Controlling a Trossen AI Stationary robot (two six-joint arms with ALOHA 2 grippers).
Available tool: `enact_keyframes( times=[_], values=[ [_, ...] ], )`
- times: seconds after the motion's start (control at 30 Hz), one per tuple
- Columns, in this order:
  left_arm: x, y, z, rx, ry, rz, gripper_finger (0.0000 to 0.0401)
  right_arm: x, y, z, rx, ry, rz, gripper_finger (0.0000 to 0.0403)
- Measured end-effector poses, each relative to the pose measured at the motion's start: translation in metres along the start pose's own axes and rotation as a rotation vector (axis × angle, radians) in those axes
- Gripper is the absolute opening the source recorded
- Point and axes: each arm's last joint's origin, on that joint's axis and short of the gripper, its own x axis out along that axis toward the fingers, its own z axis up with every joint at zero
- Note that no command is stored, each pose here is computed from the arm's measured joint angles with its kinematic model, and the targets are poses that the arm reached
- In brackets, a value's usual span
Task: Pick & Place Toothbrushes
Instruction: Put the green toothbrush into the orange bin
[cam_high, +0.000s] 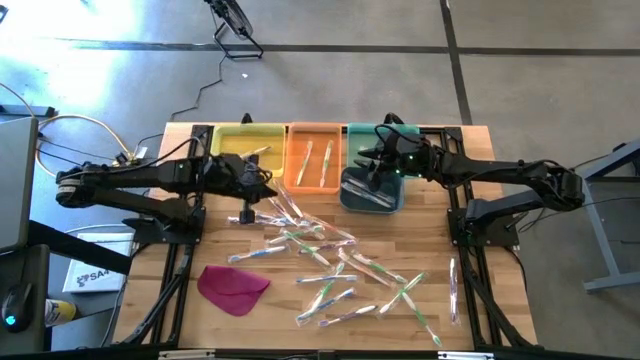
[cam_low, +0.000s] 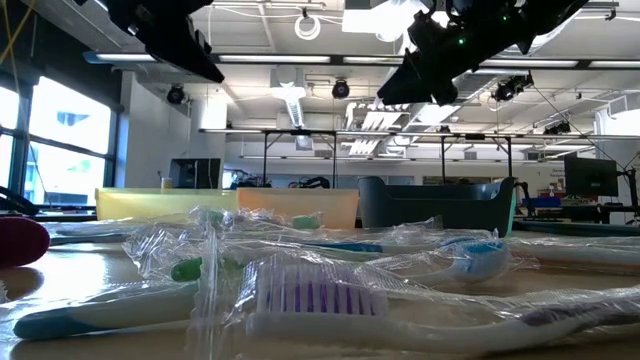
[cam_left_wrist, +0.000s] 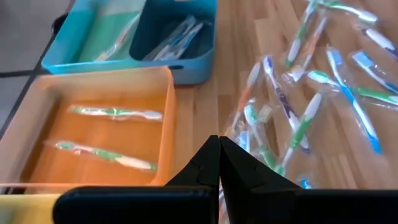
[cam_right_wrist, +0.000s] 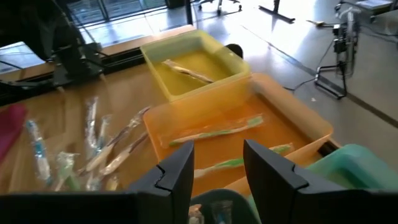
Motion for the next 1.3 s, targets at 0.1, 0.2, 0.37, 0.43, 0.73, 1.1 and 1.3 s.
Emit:
enact_keyframes(
  times=[0.1,0.2,0.37,0.43,0.73,1.1,1.3],
  values=[
    [0.003,-0.009,-0.001,-0.008,-0.029,-0.012,0.0,0.0,0.001,0.0,-0.001,0.002,0.021,0.0127],
    [0.014,-0.021,-0.011,0.0,-0.091,-0.044,0.0,0.0,0.004,0.0,-0.005,0.003,0.032,0.0124],
    [0.03,-0.033,-0.034,-0.026,-0.18,-0.021,0.0,-0.001,0.013,-0.001,-0.016,0.004,0.062,0.012],
    [0.032,-0.032,-0.036,-0.031,-0.209,-0.01,0.0,-0.001,0.016,-0.002,-0.021,0.005,0.076,0.012],
    [0.032,-0.032,-0.036,-0.032,-0.213,0.001,0.0,-0.004,0.033,-0.004,-0.042,0.009,0.136,0.012],
    [0.03,-0.031,-0.027,-0.097,-0.312,0.002,0.0,-0.004,0.061,0.01,-0.054,-0.208,0.259,0.012],
    [0.029,-0.03,-0.025,-0.103,-0.331,0.022,0.0,0.001,0.069,0.005,-0.047,-0.193,0.283,0.012]
  ],
)
